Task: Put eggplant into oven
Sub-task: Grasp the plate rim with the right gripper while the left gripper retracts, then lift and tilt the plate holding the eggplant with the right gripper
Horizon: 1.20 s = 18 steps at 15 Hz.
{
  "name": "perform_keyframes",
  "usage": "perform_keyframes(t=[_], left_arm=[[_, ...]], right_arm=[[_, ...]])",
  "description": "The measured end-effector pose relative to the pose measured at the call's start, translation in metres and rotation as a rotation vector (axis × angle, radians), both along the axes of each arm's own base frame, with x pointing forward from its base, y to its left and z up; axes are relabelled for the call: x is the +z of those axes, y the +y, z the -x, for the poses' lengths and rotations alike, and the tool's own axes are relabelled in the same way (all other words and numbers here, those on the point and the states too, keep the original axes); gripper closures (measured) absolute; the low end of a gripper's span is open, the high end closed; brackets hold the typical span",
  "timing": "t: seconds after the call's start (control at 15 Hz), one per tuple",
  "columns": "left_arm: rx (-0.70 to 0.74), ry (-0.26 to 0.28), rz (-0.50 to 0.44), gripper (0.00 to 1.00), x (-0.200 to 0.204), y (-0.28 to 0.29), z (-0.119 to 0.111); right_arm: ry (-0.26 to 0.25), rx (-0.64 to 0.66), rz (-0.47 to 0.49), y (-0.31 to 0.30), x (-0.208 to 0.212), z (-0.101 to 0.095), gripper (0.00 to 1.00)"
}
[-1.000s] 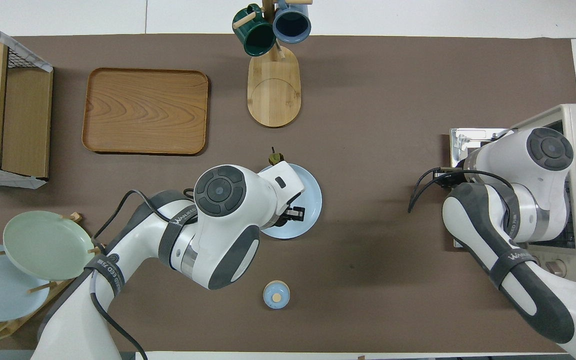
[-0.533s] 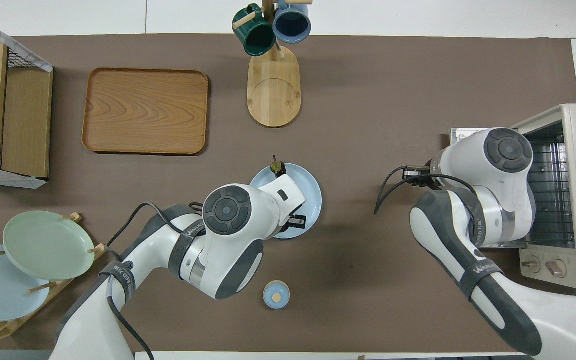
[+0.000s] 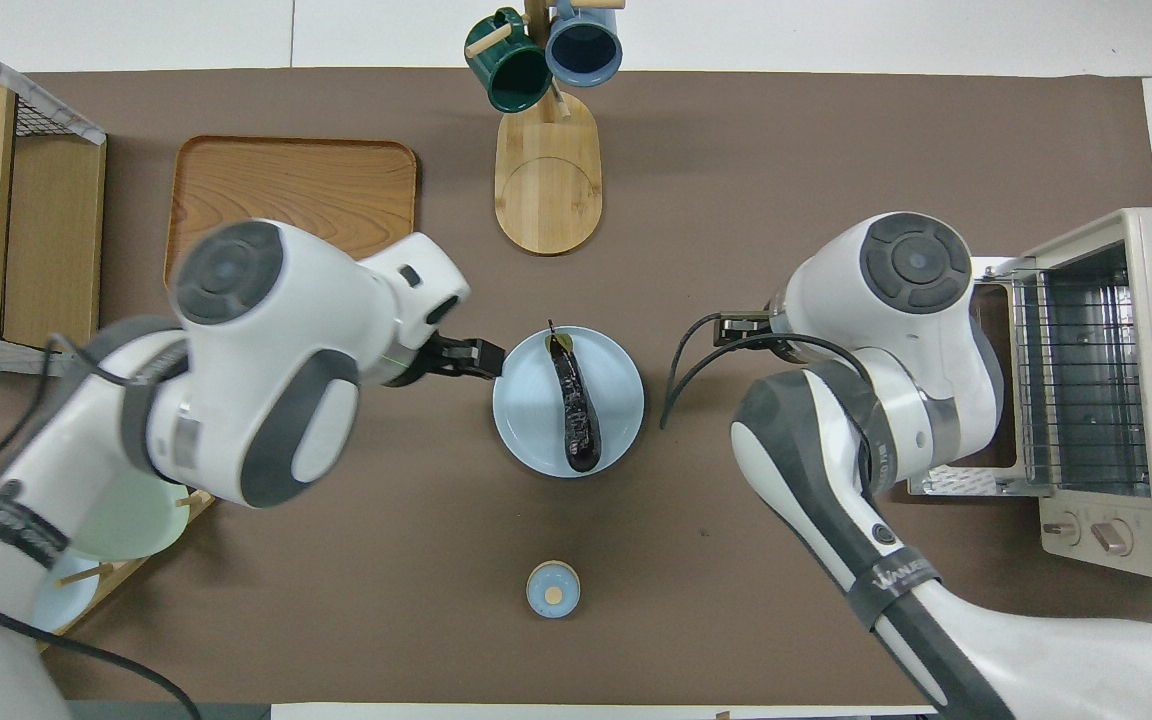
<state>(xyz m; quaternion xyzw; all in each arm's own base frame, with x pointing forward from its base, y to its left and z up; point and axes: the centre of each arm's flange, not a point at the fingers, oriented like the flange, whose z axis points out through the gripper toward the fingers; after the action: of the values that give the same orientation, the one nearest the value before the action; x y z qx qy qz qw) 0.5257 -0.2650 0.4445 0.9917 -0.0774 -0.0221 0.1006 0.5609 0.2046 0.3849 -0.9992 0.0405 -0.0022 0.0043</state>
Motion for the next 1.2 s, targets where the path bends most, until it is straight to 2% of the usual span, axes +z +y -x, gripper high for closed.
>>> perform_keyframes(t=[0.13, 0.2, 0.4, 0.53, 0.73, 1.0, 1.2], left_arm=[[0.013, -0.008, -0.006, 0.00, 0.036, 0.075, -0.031], [0.022, -0.010, -0.004, 0.00, 0.046, 0.110, -0.041], [0.066, -0.023, -0.017, 0.00, 0.058, 0.178, -0.056], [0.074, -0.025, -0.049, 0.00, 0.071, 0.195, -0.059], [0.071, -0.021, -0.088, 0.00, 0.101, 0.209, -0.059], [0.053, 0.010, -0.159, 0.00, 0.134, 0.216, -0.051], [0.045, 0.010, -0.182, 0.00, 0.147, 0.215, -0.045]], right_arm=[[0.002, 0.003, 0.002, 0.054, 0.019, -0.002, 0.15], [0.006, -0.007, 0.006, 0.086, 0.027, -0.004, 0.15], [0.004, -0.019, 0.023, 0.185, 0.024, -0.003, 0.14], [-0.014, -0.015, 0.022, 0.234, 0.005, 0.009, 0.14], [-0.065, 0.027, -0.019, 0.271, -0.012, 0.026, 0.13], [-0.094, 0.064, -0.043, 0.283, -0.043, 0.048, 0.11], [-0.116, 0.121, -0.024, 0.285, -0.068, 0.076, 0.11]])
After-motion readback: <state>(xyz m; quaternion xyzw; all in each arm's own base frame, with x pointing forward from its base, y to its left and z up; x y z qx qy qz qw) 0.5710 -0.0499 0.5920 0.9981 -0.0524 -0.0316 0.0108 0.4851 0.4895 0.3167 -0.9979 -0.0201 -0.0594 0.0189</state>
